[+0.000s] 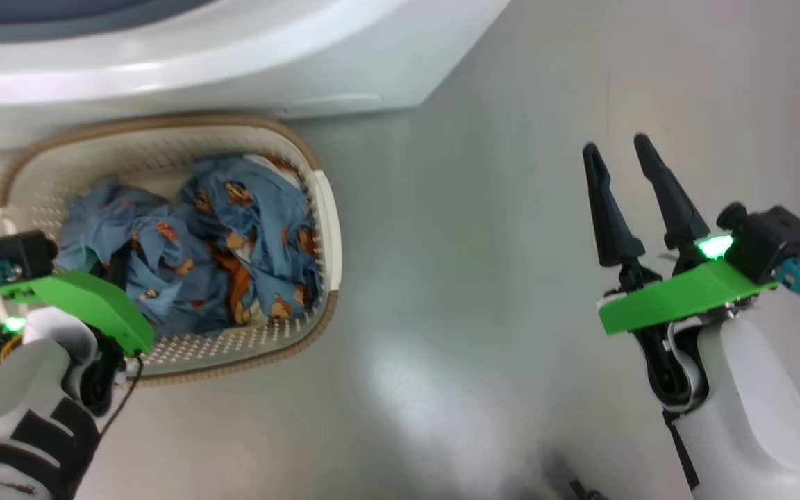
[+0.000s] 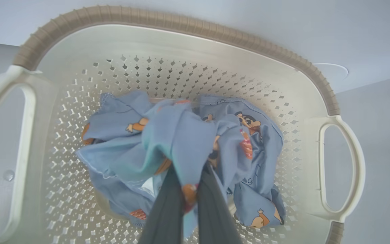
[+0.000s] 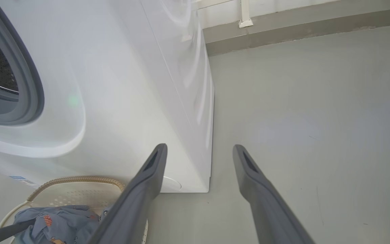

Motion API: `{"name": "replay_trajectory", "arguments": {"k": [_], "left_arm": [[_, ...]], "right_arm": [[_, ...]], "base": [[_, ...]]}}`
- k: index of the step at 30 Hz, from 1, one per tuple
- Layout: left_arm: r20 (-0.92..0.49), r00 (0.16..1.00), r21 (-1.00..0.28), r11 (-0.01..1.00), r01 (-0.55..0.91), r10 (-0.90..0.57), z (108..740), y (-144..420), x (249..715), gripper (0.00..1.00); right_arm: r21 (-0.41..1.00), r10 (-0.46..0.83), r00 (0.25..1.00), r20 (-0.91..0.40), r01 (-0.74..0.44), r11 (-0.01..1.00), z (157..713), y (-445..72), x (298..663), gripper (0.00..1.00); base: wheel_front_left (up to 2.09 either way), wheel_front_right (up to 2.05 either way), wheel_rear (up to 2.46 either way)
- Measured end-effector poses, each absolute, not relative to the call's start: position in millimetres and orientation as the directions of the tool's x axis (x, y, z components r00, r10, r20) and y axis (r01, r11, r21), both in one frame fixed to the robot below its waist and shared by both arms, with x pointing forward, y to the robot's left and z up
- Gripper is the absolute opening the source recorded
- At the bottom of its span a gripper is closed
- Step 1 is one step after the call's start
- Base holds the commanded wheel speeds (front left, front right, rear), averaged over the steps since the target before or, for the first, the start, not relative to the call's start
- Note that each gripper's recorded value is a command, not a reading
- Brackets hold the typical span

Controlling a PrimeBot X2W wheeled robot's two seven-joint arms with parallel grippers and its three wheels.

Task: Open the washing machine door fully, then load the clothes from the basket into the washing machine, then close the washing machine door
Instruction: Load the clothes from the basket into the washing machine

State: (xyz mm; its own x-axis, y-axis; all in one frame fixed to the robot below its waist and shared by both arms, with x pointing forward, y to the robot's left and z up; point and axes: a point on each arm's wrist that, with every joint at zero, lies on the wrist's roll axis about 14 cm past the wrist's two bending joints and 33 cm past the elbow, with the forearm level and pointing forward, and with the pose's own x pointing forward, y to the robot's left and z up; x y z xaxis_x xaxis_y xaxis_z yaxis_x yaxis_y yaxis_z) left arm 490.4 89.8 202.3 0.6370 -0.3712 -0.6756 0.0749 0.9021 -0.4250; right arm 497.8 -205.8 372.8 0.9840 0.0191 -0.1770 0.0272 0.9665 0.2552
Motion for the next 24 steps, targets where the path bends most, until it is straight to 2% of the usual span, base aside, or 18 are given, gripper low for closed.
{"name": "replay_trajectory", "arguments": {"k": [12,24], "left_arm": [[-0.519,0.780,-0.457,0.885,0.093,-0.350,281.7,104.3,498.0,0.00],[-0.310,0.882,-0.427,0.881,0.203,-0.354,365.3,106.9,488.9,0.00]], "right_arm": [[0.270,0.018,0.991,-0.133,0.019,0.963,407.6,-206.9,474.6,1.00],[0.269,-0.004,0.995,-0.095,0.029,0.963,436.9,-218.4,444.6,1.00]], "base": [[0.00,0.00,0.00],[0.00,0.00,0.00]]}}
